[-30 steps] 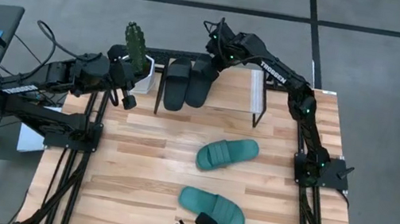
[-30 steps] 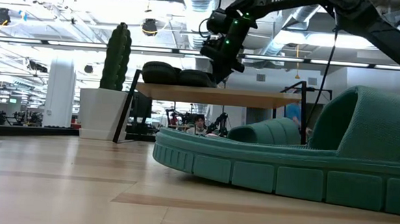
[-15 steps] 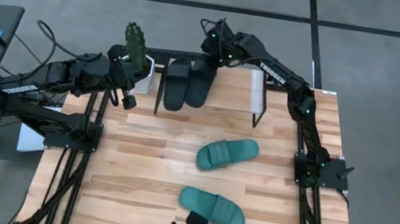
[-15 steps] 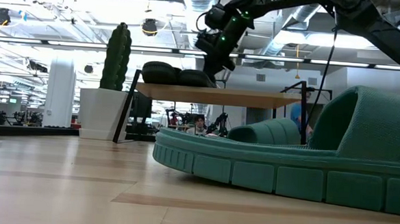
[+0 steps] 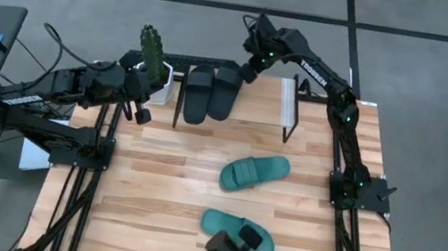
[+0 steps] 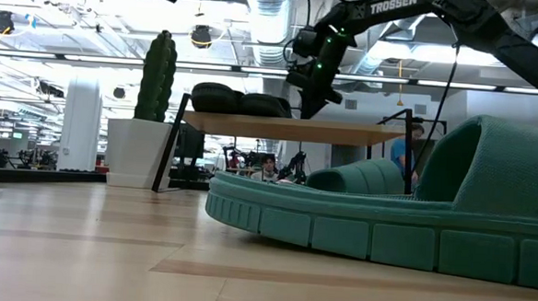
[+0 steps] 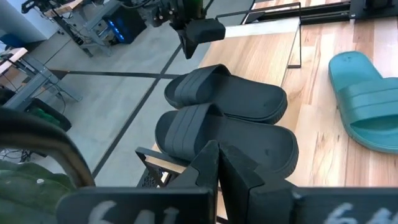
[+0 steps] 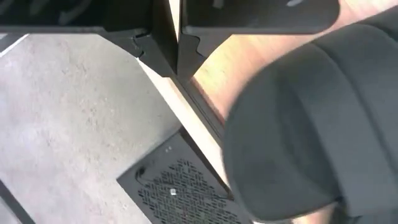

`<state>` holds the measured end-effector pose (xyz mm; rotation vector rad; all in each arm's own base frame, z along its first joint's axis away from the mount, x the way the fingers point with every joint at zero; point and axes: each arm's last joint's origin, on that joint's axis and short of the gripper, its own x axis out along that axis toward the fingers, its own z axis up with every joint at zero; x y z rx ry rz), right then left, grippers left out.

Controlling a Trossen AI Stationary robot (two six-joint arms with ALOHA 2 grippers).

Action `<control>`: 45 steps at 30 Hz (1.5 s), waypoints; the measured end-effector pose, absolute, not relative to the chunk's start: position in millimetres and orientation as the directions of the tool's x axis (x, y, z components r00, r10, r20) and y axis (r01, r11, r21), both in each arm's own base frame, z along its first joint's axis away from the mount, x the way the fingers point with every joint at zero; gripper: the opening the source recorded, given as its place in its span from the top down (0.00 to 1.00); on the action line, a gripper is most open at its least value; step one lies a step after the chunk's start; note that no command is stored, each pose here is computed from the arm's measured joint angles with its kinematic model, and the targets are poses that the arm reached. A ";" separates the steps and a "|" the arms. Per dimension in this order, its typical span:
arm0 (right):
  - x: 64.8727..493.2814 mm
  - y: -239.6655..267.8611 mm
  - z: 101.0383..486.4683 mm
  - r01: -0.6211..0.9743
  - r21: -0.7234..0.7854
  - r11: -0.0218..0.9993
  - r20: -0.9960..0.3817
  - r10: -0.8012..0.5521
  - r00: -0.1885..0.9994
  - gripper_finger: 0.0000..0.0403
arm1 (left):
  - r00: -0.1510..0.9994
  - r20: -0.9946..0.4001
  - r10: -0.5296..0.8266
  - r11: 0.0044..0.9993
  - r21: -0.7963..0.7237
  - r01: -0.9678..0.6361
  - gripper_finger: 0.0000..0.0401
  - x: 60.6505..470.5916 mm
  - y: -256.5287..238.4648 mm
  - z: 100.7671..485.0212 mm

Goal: Pick and place slides into the shelf
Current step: Put the black slide on the shelf

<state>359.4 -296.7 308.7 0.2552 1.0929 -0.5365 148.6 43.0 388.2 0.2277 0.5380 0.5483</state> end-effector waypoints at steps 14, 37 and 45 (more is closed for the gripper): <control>360.7 -289.5 307.1 0.558 0.001 0.830 -0.909 -0.232 0.347 1.00 | 0.721 -0.423 0.549 0.835 0.320 -0.449 1.00 148.7 43.0 388.2; 374.0 -289.8 283.8 0.548 -0.006 0.836 -0.895 -0.249 0.370 1.00 | 0.721 -0.422 0.550 0.835 0.313 -0.453 1.00 148.7 43.0 388.2; 380.0 -288.4 286.0 0.507 0.045 0.861 -0.870 -0.216 0.444 1.00 | 0.721 -0.423 0.550 0.835 0.313 -0.453 1.00 148.6 43.0 388.2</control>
